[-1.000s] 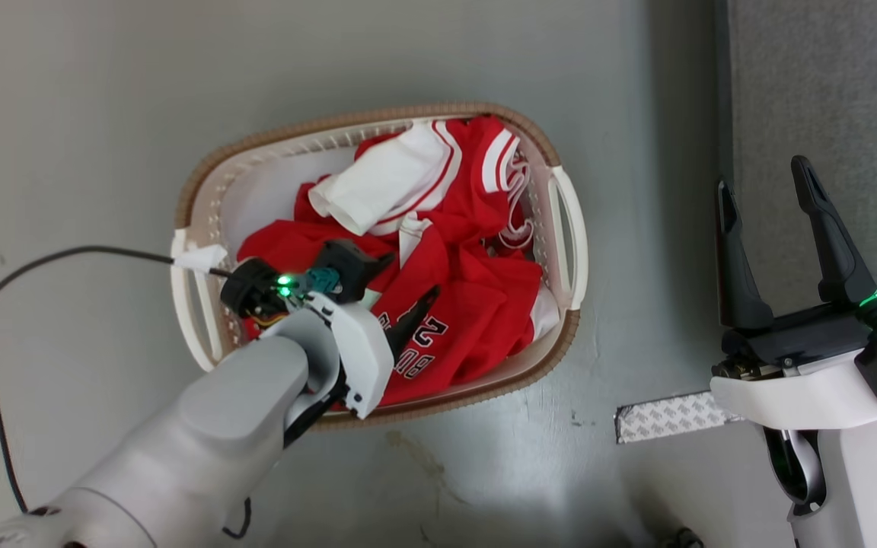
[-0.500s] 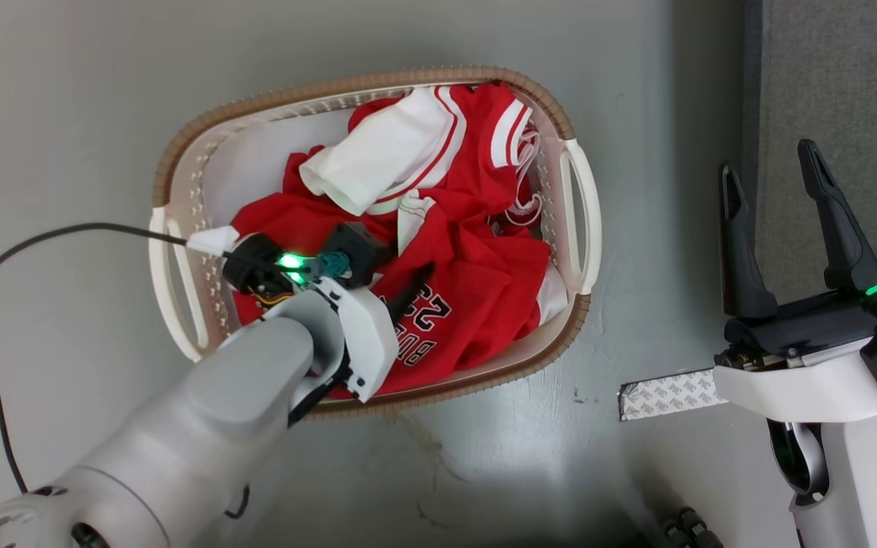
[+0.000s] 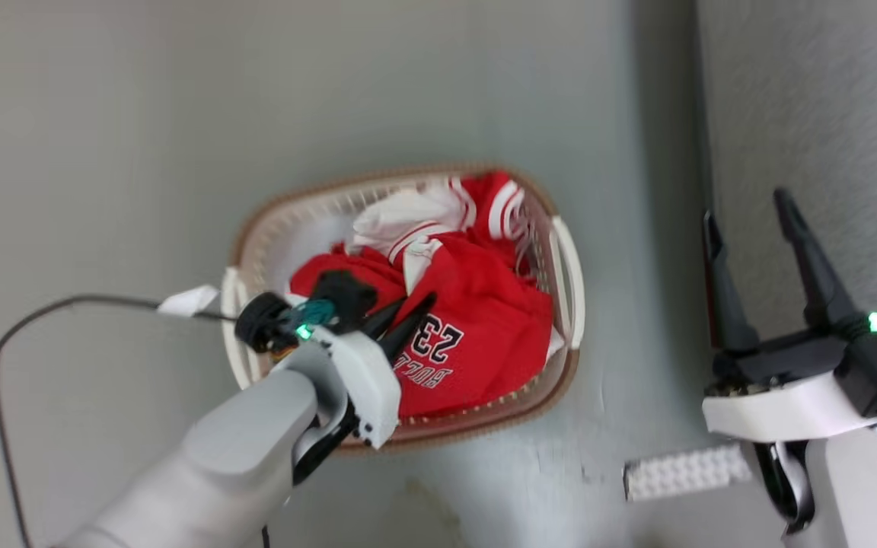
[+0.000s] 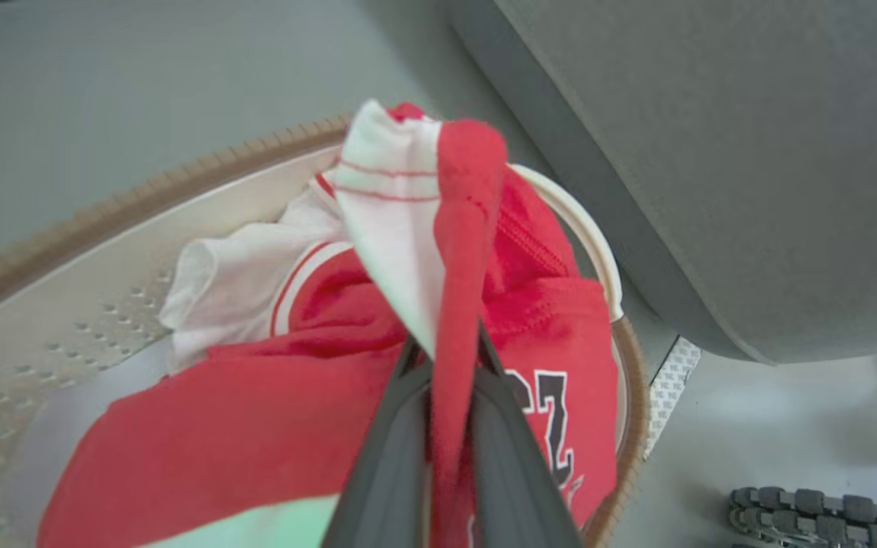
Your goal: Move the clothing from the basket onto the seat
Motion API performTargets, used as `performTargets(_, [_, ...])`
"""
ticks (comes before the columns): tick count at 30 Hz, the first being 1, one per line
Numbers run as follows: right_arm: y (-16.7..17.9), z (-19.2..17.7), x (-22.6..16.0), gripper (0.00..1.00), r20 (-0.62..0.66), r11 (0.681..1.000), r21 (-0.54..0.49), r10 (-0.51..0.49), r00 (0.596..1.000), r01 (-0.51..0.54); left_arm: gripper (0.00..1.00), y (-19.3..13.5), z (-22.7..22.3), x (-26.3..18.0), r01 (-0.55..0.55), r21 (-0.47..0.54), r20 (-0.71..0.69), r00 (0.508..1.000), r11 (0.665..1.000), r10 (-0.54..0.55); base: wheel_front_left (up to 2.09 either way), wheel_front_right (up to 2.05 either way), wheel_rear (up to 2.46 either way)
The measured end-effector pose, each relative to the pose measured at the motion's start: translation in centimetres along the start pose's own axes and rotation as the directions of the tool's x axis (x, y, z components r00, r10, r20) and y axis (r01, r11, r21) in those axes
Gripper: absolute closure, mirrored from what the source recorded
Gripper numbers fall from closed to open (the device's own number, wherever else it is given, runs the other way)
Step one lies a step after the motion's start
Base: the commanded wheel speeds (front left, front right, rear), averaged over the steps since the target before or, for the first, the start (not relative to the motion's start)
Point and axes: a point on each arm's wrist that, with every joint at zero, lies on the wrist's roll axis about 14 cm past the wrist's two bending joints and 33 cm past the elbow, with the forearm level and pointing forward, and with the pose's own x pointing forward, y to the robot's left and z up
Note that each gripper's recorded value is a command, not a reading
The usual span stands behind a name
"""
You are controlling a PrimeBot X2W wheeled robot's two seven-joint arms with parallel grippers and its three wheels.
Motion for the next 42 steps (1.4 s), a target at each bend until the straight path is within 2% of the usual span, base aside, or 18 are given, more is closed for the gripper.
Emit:
performTargets(8, [1.3,5.8,-3.7,0.00,0.104,1.000,0.014,0.011,0.995,-0.012,1.00,-1.1,6.7,-6.8,-0.144,-0.009,0.195,0.970,0.989,0.143,0.00,0.00,0.00])
performTargets(13, [1.2,8.9,-6.7,0.00,0.173,1.000,0.014,-0.009,0.985,0.007,1.00,-2.2,11.6,-11.5,-0.247,-0.015,0.354,0.905,0.969,0.236,0.00,0.00,0.00])
performTargets(18, [1.6,11.3,-9.1,0.00,0.233,1.000,0.011,-0.010,0.972,0.007,1.00,-4.0,14.3,-15.8,-0.309,0.004,0.463,0.844,0.951,0.272,0.00,0.00,0.00])
performTargets(26, [2.3,13.3,-12.5,0.00,0.296,1.000,-0.003,0.000,0.955,0.001,1.00,-6.8,16.4,-21.0,-0.363,0.017,0.577,0.765,0.932,0.287,0.00,0.00,0.00])
performTargets(32, [2.6,14.0,-14.2,0.00,0.325,1.000,-0.007,0.004,0.946,-0.001,1.00,-8.5,17.0,-23.3,-0.379,0.030,0.628,0.727,0.925,0.278,0.00,0.00,0.00])
performTargets(42, [2.5,13.9,-15.6,0.00,0.332,1.000,-0.003,-0.004,0.943,0.005,1.00,-10.7,18.5,-24.3,-0.362,0.072,0.664,0.713,0.929,0.226,0.00,0.00,0.00])
